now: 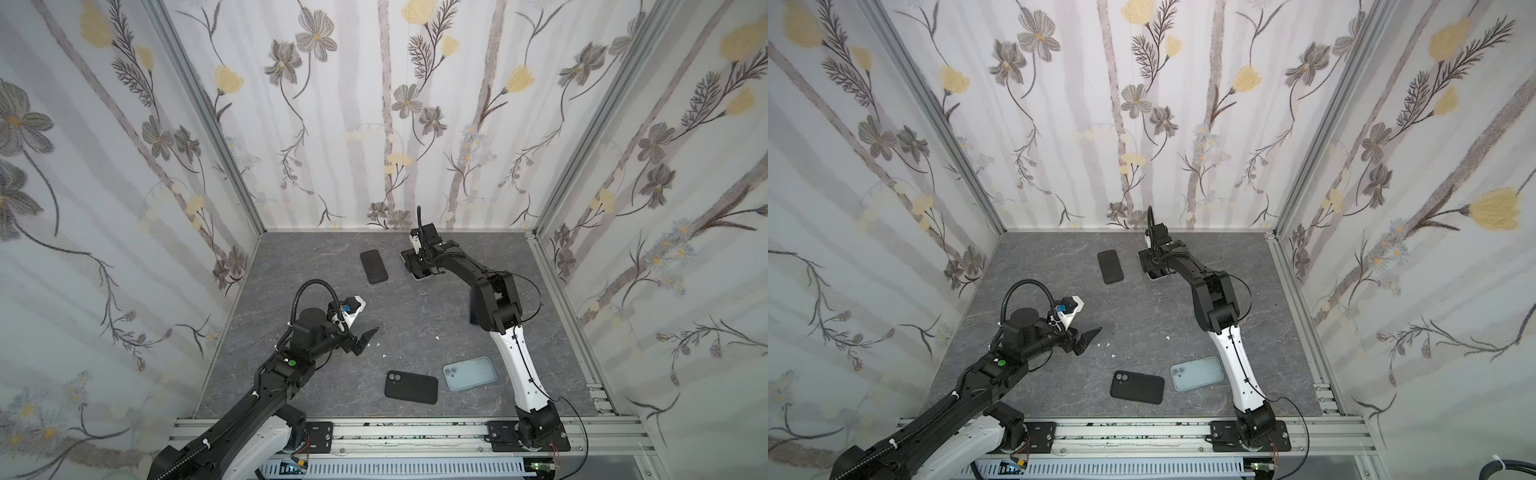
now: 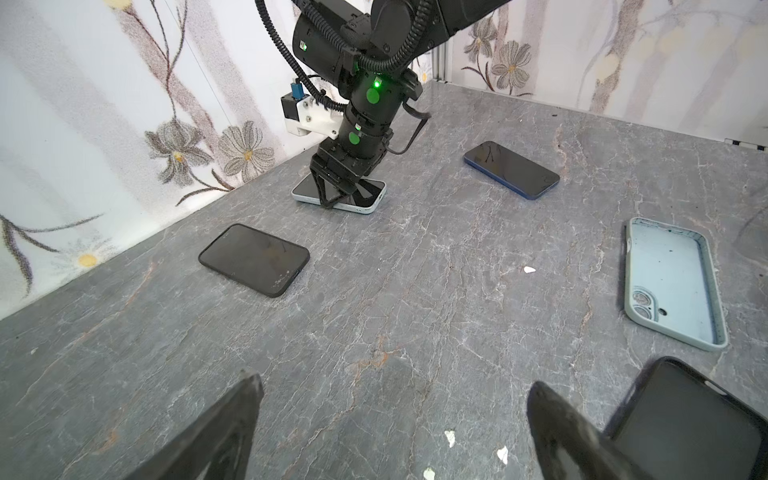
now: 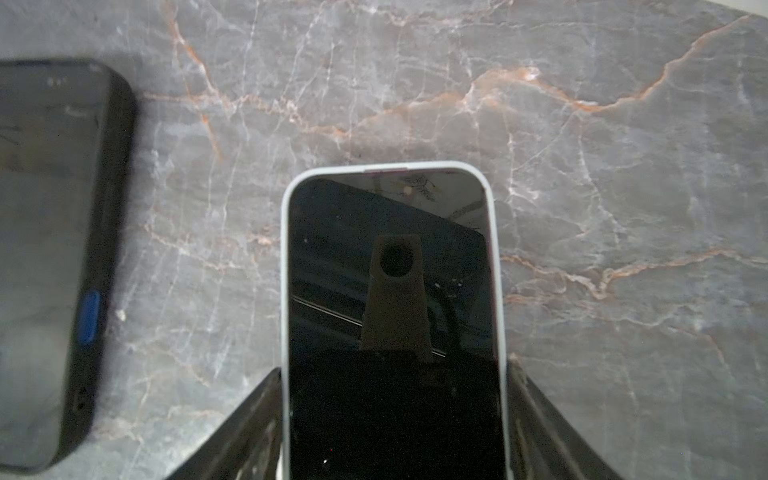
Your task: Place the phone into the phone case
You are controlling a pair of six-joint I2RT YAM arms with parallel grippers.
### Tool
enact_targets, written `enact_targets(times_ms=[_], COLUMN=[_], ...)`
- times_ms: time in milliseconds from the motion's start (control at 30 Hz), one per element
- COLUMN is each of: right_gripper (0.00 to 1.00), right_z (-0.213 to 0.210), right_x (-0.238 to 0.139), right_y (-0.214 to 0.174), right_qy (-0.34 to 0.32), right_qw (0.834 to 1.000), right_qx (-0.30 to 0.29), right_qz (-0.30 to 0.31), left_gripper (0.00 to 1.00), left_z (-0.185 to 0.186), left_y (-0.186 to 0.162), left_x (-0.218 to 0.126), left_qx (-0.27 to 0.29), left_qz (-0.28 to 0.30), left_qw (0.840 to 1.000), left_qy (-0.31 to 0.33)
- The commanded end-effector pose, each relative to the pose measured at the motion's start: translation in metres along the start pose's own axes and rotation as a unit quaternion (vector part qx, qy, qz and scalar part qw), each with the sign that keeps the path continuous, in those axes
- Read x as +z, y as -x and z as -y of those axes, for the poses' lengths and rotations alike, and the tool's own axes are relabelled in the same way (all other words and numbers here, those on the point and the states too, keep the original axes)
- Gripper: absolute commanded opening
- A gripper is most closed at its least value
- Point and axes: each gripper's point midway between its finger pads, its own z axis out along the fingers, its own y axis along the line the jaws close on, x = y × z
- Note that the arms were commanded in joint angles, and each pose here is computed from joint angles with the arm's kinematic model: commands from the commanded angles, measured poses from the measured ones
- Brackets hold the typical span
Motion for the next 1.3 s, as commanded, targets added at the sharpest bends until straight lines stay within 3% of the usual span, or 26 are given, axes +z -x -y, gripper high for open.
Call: enact_targets(times_ms=[0, 367, 700, 967, 1133, 1267], right_gripper=[0.7, 0.73, 0.88, 0.89, 0.9, 0.9], right_z=[-0.008, -0.025, -0.037, -0.047, -0.047, -0.038], right_x=[0.013, 0.031, 0.012, -0.044, -0.105, -0.156], right_y=[-0.016, -0.001, 0.013, 0.057, 0.079, 0.076], right_qy=[0.019, 0.014, 0.018, 0.036, 0.029, 0.011], right_qw=[0.997, 0.998, 0.998, 0.995, 0.993, 0.991], right_qx=[0.071, 0.058, 0.049, 0.05, 0.052, 0.056], right_qz=[-0.022, 0.017, 0.031, 0.079, 0.104, 0.121], left_gripper=[1.0, 1.0, 1.0, 1.0, 1.0, 0.96], left_z=[-0.007, -0.017, -0.022, -0.031, -0.038, -0.024], left_y=[0.014, 0.013, 0.015, 0.035, 0.057, 0.064], left_x=[0.001, 0.003, 0.001, -0.002, -0.002, 0.009], left_qx=[-0.011, -0.024, -0.021, -0.048, -0.073, -0.058], left_qz=[0.018, 0.01, 0.013, 0.031, 0.039, 0.008], left_qw=[1.0, 0.999, 0.999, 0.996, 0.994, 0.996], left_qy=[0.012, 0.033, 0.045, 0.065, 0.074, 0.062])
